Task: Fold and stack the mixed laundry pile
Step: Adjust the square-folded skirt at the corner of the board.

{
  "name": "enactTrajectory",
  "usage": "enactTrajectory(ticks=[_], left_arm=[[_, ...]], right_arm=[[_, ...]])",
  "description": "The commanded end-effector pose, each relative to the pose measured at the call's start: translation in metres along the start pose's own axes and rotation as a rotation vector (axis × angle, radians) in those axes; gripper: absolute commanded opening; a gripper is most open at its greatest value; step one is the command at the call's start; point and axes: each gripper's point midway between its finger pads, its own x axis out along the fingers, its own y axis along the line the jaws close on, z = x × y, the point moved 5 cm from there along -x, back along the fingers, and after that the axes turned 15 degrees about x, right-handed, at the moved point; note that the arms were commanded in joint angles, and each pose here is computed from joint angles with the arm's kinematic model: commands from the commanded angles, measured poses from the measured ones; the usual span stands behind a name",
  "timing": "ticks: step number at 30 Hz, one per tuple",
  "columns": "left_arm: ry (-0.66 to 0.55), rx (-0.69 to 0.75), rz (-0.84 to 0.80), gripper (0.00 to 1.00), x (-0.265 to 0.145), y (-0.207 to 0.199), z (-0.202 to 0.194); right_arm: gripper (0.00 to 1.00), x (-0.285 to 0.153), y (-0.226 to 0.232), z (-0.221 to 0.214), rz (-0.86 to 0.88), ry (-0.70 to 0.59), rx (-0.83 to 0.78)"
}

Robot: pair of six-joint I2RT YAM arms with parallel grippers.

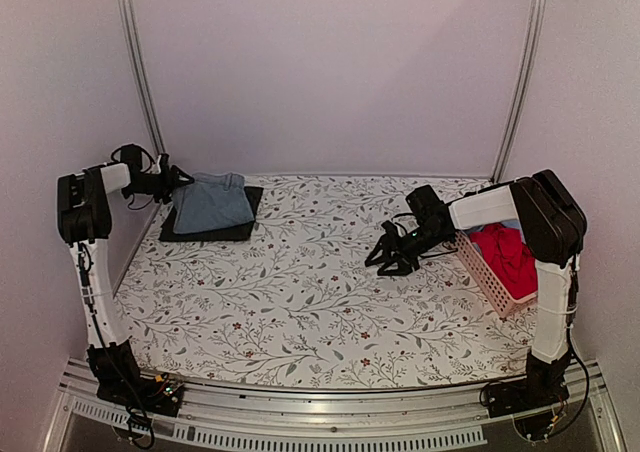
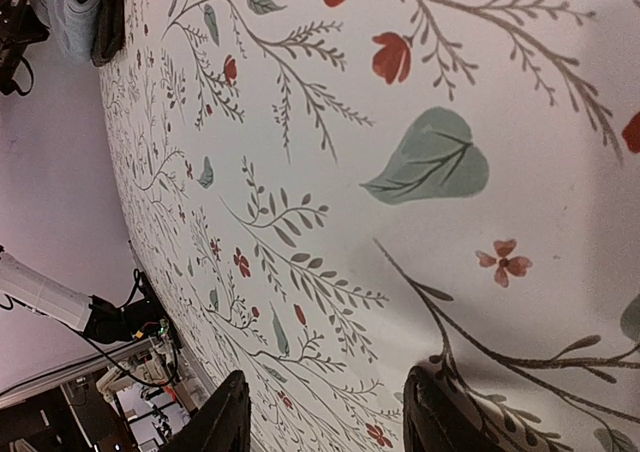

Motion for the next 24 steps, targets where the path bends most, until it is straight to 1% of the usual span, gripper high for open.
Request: enactTrajectory(ticks=[1,3,5,7,9,10,11,12,13,14,15,16,17,19,20,23,24], left_arm=[[-0.049,0.186,-0.197,0.51,-0.004,-0.039,0.014],[-0.066,0.248,-0.233,0.33,-0.010,-0.051,0.018],[-0.078,0.306,-0.252,0.19,-0.012,-0.061,0.021],[-0.072,0.335,-0.267,0.10,-0.010,-0.062,0.021],[-0.067,0.349,-0.262,0.05,-0.004,-0.055,0.022],[-0.064,0.352,-0.253,0.05,0.001,-0.049,0.021],[-0.058,0.345,-0.218,0.07,0.006,-0.042,0.021],[-0.043,0.334,-0.100,0.20,0.011,-0.025,0.023],[-0.027,0.326,0.006,0.39,0.014,-0.011,0.024],[-0.017,0.321,0.127,0.60,0.012,0.004,0.026],[-0.011,0.316,0.231,0.75,0.007,0.015,0.031],[-0.007,0.313,0.299,0.90,0.001,0.023,0.034],[0.002,0.312,0.395,0.99,-0.009,0.030,0.040],[0.013,0.328,0.546,1.00,-0.030,0.033,0.051],[-0.010,0.332,0.585,1.00,-0.043,0.027,0.058],[-0.123,0.363,0.619,1.00,-0.078,-0.006,0.076],[-0.130,0.374,0.603,1.00,-0.080,-0.018,0.072]], right_arm=[[0.51,-0.004,0.000,0.003,-0.012,-0.008,-0.007],[0.51,-0.004,0.000,0.002,-0.012,-0.004,-0.007],[0.51,-0.003,-0.001,0.002,-0.012,-0.002,-0.007],[0.51,-0.003,-0.001,0.001,-0.013,0.003,-0.008],[0.51,-0.003,-0.002,0.001,-0.014,0.006,-0.006],[0.51,-0.002,-0.003,0.001,-0.015,0.007,-0.007],[0.51,-0.002,-0.002,0.001,-0.015,0.007,-0.008],[0.51,-0.002,-0.002,0.001,-0.015,0.008,-0.006],[0.51,-0.003,-0.002,0.001,-0.015,0.009,-0.008],[0.51,-0.003,-0.002,0.001,-0.016,0.010,-0.008],[0.51,-0.003,-0.001,0.001,-0.016,0.011,-0.009],[0.51,-0.004,0.000,0.001,-0.016,0.009,-0.013],[0.51,-0.005,0.001,0.001,-0.018,0.008,-0.016],[0.51,-0.007,0.001,0.000,-0.022,0.003,-0.019],[0.51,-0.008,0.001,0.000,-0.022,0.001,-0.023],[0.51,-0.009,0.000,-0.001,-0.022,0.001,-0.026],[0.51,-0.009,0.001,-0.001,-0.022,0.001,-0.029]])
